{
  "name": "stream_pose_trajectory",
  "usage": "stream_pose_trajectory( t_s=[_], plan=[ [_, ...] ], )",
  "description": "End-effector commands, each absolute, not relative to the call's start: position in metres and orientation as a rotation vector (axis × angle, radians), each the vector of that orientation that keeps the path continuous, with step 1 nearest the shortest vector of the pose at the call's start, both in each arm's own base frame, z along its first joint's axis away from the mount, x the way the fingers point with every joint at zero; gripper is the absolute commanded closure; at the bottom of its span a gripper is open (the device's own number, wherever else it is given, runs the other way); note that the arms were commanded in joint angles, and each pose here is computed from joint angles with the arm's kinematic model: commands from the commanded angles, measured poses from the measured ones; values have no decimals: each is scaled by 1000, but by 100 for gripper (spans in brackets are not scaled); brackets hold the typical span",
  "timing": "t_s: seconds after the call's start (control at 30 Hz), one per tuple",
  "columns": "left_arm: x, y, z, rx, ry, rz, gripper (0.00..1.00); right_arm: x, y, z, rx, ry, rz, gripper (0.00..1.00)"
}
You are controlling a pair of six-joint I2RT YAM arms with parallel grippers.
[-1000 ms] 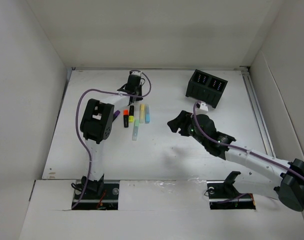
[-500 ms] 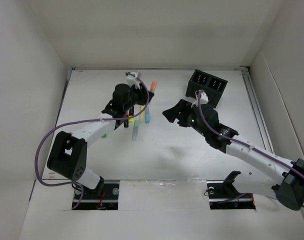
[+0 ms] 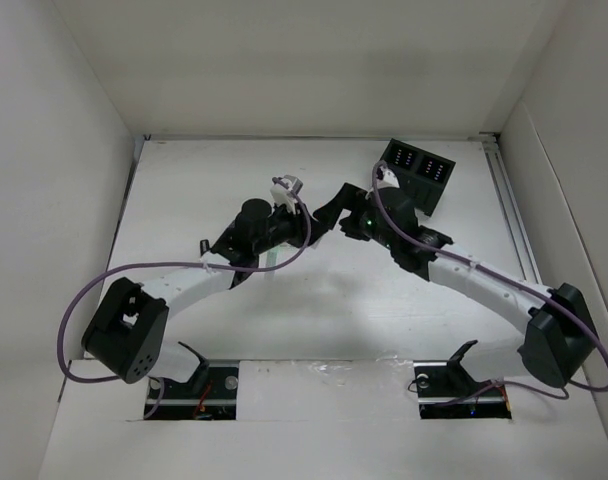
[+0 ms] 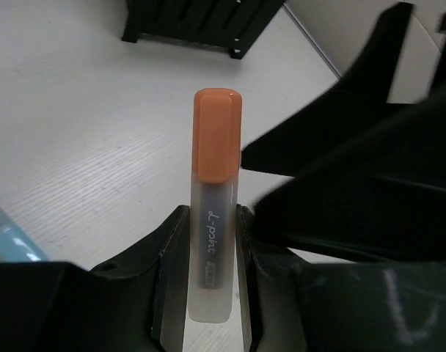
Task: Sort the stationery into containers
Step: Pick up the stationery from the center of the board, then place the stationery in the storage box.
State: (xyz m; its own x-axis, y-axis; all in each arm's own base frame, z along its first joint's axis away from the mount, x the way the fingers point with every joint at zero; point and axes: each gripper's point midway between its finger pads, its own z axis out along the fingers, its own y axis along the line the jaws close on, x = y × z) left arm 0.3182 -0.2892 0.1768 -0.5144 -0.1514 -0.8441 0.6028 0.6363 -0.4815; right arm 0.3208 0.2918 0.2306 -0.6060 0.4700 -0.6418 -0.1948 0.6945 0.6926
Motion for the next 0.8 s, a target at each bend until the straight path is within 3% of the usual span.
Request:
stream_pose_trajectory(
  t_s=[0.0, 0.1, 0.2, 0.37, 0.57, 0.73, 0.77],
  plan=[
    [310, -301, 200, 408, 1802, -1013, 100, 335, 293, 245, 223, 1987, 967, 6],
    [309, -302, 200, 409, 1805, -1029, 100, 341, 293, 239, 243, 2000, 958, 6],
    [308, -302, 204, 409, 1795, -1030, 100, 347, 290, 240, 263, 2001, 963, 13],
    [306, -304, 200, 425, 1804, -1045, 100, 351, 288, 237, 273, 2000, 957, 34],
    [303, -305, 200, 448, 1801, -1054, 100, 359, 290, 231, 278, 2013, 977, 51],
    [301, -306, 204, 457, 1791, -1065, 100, 364, 294, 231, 257, 2017, 994, 84],
    [299, -307, 204, 464, 1790, -1072, 93, 364, 295, 233, 255, 2008, 999, 87]
  ],
)
